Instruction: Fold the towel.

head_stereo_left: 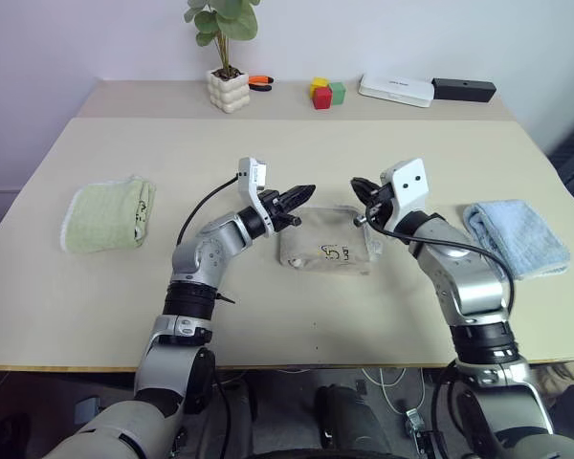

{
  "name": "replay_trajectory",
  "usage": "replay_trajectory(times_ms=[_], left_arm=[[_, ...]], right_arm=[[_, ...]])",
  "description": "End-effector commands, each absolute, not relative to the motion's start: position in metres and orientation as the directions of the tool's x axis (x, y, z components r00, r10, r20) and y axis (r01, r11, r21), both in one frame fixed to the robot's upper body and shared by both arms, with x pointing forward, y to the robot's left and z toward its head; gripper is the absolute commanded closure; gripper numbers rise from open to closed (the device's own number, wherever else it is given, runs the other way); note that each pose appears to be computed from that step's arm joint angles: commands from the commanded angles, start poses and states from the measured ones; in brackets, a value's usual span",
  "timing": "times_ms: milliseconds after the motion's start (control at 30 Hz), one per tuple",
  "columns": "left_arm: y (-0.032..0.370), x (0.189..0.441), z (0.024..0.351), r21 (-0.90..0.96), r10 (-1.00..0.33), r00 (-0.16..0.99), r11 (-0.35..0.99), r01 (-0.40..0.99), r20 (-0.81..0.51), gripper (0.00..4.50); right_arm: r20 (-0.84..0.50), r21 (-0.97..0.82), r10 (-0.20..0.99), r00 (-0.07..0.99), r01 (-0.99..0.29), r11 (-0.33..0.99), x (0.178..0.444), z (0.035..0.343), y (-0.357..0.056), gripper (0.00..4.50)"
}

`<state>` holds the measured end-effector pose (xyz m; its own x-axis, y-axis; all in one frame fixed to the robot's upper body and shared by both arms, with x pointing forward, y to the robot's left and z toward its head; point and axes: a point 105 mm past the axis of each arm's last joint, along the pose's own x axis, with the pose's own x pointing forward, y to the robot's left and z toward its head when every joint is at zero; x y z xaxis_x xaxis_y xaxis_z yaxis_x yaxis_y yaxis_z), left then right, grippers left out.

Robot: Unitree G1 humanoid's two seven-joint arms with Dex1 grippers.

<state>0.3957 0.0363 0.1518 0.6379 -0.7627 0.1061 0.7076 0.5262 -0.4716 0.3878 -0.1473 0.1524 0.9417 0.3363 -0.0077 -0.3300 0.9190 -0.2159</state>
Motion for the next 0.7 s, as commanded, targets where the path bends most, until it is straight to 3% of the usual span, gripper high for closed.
replay_trajectory(times_ms=[33,133,200,267,500,567,700], left_arm=[[0.030,0.404,0.149,-0.416,-0.725,0.685,0.600,0.684,0.080,4.50],[0.023,0.403,0.134,-0.444,-0.721,0.692,0.605,0.660,0.046,4.50],[0.022,0.401,0.123,-0.441,-0.722,0.692,0.614,0.654,0.022,4.50],[0.023,0.399,0.116,-0.439,-0.720,0.694,0.622,0.649,0.006,4.50],[0.039,0.403,0.100,-0.416,-0.670,0.742,0.683,0.601,-0.030,4.50],[0.044,0.404,0.100,-0.398,-0.656,0.755,0.700,0.593,-0.027,4.50],[0.051,0.406,0.110,-0.385,-0.639,0.769,0.704,0.597,0.024,4.50]], right_arm=[[0.059,-0.253,0.279,0.958,-0.256,0.933,0.387,0.155,-0.133,4.46],[0.099,-0.268,0.132,0.986,-0.102,0.958,0.385,0.146,-0.138,4.46],[0.092,-0.372,0.093,0.991,-0.052,0.927,0.382,0.131,-0.141,4.46],[0.093,-0.457,0.099,0.991,-0.046,0.889,0.378,0.120,-0.140,4.46],[0.050,-0.499,0.025,0.998,0.003,0.866,0.372,0.087,-0.162,4.46],[0.069,-0.483,0.006,0.998,0.028,0.875,0.372,0.092,-0.165,4.46],[0.179,-0.453,-0.007,0.984,0.089,0.887,0.378,0.130,-0.171,4.46]])
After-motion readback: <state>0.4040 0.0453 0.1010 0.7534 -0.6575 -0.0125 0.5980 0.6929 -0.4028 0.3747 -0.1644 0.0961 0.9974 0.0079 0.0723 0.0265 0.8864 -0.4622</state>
